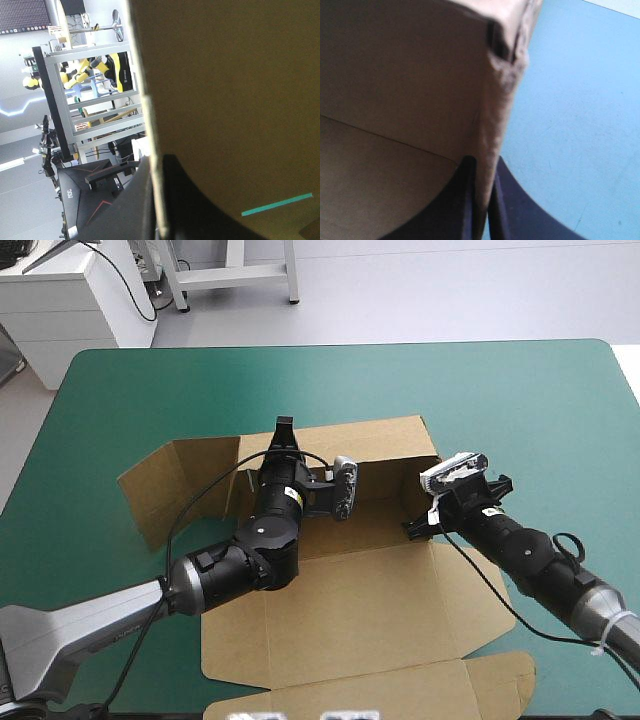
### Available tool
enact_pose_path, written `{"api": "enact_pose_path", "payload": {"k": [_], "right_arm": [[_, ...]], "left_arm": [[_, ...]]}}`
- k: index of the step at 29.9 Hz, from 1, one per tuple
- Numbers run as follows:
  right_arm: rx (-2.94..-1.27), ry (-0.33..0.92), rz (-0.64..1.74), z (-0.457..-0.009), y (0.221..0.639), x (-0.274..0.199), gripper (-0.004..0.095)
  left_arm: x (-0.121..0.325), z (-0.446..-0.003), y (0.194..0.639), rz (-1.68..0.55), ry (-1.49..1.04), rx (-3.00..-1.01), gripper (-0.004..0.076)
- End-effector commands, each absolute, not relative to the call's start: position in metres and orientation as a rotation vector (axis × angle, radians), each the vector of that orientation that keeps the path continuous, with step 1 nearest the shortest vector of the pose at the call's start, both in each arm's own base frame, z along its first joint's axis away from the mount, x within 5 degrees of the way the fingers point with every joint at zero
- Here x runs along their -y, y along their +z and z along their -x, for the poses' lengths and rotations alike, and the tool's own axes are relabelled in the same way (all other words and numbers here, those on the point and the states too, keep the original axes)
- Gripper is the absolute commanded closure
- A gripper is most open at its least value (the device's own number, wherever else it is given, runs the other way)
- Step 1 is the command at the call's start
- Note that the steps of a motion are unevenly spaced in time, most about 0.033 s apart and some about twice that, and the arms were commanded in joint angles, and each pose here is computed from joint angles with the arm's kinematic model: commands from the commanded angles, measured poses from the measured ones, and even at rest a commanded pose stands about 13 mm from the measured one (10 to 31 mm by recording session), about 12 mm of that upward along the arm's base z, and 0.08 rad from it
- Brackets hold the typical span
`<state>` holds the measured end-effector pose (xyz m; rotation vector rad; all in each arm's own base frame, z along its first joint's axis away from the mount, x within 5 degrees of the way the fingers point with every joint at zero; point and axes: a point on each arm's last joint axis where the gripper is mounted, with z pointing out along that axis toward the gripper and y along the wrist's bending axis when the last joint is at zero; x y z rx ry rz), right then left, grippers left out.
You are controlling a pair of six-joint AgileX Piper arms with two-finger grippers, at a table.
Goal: Fold the box
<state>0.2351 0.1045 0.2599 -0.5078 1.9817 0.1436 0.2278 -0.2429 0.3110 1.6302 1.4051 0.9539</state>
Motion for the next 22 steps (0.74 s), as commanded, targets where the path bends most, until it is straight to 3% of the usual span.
{"api": "enact_pose_path", "payload": {"k": [1, 5, 7, 12, 14, 22], "right_arm": [[-1.914, 0.119, 0.556, -0.240, 0.276, -0.108, 0.0929], [-1.915, 0.109, 0.550, -0.242, 0.275, -0.107, 0.0929], [-1.914, 0.106, 0.548, -0.242, 0.275, -0.107, 0.0929], [-1.904, 0.079, 0.552, -0.243, 0.276, -0.106, 0.0929], [-1.898, 0.062, 0.527, -0.244, 0.277, -0.104, 0.0929], [-1.857, 0.032, 0.470, -0.258, 0.291, -0.105, 0.0929]], "left_arm": [[0.246, -0.223, 0.324, -1.612, 0.875, -1.364, 0.0731], [0.248, -0.222, 0.324, -1.616, 0.856, -1.349, 0.0680], [0.248, -0.223, 0.324, -1.618, 0.857, -1.331, 0.0569], [0.249, -0.227, 0.329, -1.600, 0.895, -1.257, 0.0197], [0.251, -0.227, 0.330, -1.547, 0.860, -1.278, 0.0130], [0.260, -0.191, 0.333, -1.483, 0.975, -1.352, 0.0179]]}}
